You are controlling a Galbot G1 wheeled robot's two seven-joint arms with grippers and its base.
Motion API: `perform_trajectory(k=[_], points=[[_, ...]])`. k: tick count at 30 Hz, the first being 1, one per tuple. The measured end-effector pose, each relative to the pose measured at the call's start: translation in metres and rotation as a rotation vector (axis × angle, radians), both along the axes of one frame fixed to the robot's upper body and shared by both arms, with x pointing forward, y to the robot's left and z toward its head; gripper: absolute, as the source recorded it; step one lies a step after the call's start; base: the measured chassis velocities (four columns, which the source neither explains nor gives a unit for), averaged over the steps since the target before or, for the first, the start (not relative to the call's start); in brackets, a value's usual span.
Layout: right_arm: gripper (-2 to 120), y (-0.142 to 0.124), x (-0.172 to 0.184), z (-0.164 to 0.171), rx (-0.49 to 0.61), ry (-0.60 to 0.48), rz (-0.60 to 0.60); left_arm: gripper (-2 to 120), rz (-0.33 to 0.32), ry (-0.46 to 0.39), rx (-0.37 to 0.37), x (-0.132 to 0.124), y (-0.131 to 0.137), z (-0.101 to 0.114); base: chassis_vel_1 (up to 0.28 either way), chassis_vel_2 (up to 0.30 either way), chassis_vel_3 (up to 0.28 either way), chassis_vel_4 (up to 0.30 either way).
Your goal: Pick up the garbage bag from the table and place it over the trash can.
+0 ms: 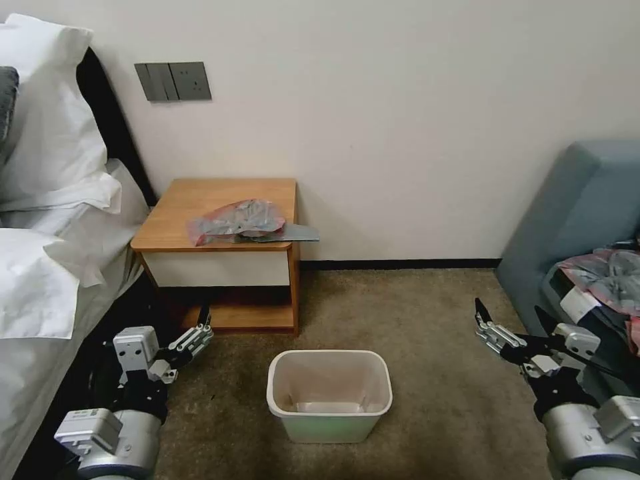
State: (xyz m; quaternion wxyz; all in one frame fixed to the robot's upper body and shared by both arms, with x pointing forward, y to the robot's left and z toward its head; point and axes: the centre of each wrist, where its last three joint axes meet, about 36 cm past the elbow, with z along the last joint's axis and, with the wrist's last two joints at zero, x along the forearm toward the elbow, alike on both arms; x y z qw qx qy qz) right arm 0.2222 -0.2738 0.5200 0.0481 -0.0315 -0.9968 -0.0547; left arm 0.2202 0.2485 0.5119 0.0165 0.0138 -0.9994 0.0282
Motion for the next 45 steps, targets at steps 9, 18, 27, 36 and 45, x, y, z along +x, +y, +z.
perform_trajectory(k=[9,18,27,36,45], points=[[100,0.008,0.014,0.005,0.192,-0.067,0.193,100,-0.031,0.034,-0.001,0.003,0.003,0.000,0.000,0.000,0.000,0.000],[100,0.010,0.030,0.002,0.332,-0.095,0.266,100,-0.033,-0.004,0.020,0.005,0.007,0.002,0.000,0.000,0.000,0.000],[100,0.021,0.076,-0.023,0.513,-0.038,0.316,100,-0.024,-0.010,0.019,0.002,0.007,-0.001,0.000,0.000,0.000,0.000],[100,0.024,0.126,-0.043,0.854,0.035,0.347,100,-0.063,0.000,0.014,0.001,0.005,-0.002,0.000,0.000,0.000,0.000],[100,0.034,0.175,-0.058,1.080,0.074,0.432,100,-0.072,-0.004,0.014,0.001,0.006,-0.001,0.000,0.000,0.000,0.000]])
